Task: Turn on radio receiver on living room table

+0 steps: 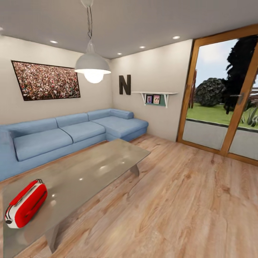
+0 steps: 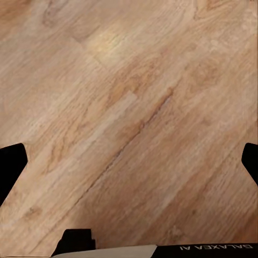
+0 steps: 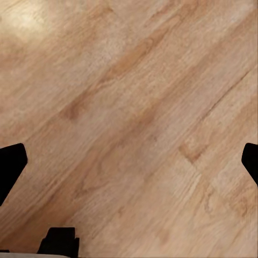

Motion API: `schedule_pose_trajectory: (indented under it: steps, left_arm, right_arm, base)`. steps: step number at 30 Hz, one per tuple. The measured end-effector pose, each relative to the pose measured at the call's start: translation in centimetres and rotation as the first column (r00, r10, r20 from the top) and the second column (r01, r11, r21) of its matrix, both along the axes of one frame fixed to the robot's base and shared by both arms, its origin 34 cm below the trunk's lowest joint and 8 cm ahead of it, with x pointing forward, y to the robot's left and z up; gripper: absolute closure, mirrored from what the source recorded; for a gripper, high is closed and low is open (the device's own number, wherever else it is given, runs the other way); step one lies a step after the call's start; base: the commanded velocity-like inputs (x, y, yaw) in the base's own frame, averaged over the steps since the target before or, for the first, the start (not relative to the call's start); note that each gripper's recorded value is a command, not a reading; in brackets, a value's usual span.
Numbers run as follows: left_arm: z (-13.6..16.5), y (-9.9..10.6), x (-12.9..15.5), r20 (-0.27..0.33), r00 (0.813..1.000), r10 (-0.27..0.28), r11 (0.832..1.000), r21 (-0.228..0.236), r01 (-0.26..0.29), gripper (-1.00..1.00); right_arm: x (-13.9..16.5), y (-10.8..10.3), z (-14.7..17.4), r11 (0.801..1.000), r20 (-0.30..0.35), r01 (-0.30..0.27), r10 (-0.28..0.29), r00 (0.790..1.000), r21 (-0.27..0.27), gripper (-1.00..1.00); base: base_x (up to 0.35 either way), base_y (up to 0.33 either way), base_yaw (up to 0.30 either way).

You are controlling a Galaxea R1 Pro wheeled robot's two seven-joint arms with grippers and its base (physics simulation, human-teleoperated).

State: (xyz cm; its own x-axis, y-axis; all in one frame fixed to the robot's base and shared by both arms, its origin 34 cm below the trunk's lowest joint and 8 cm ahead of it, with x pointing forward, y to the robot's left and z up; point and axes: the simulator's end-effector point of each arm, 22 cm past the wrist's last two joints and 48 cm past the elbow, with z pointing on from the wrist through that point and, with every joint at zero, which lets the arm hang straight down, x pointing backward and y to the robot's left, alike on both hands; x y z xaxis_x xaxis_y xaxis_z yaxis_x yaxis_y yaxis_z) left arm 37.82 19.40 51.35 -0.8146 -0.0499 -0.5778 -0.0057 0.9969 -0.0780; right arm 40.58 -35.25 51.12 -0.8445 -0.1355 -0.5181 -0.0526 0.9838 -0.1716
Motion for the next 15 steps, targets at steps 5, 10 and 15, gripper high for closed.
schedule_pose_trajectory:
  steps: [5, 10, 15]
  left_arm:
    - [0.08, 0.0, 0.1, 0.003, 1.0, 0.0, 1.0, 0.0, 0.0, -1.0]
    - [0.16, -0.04, 0.2, 0.006, 1.0, 0.0, 1.0, -0.001, 0.0, -1.0]
    - [0.24, -0.06, 0.3, 0.009, 1.0, 0.0, 1.0, -0.001, 0.0, -1.0]
  right_arm:
    - [0.11, 0.01, 0.09, 1.0, 0.003, -0.001, 0.001, 1.0, 0.0, -1.0]
    - [0.21, 0.02, 0.18, 1.0, 0.007, -0.001, 0.001, 1.0, 0.0, -1.0]
    - [0.31, 0.02, 0.27, 1.0, 0.01, -0.001, 0.001, 1.0, 0.0, -1.0]
  base:
    - [0.0, 0.268, 0.267]
    - [0.0, 0.266, 0.267]
    - [0.0, 0.229, 0.267]
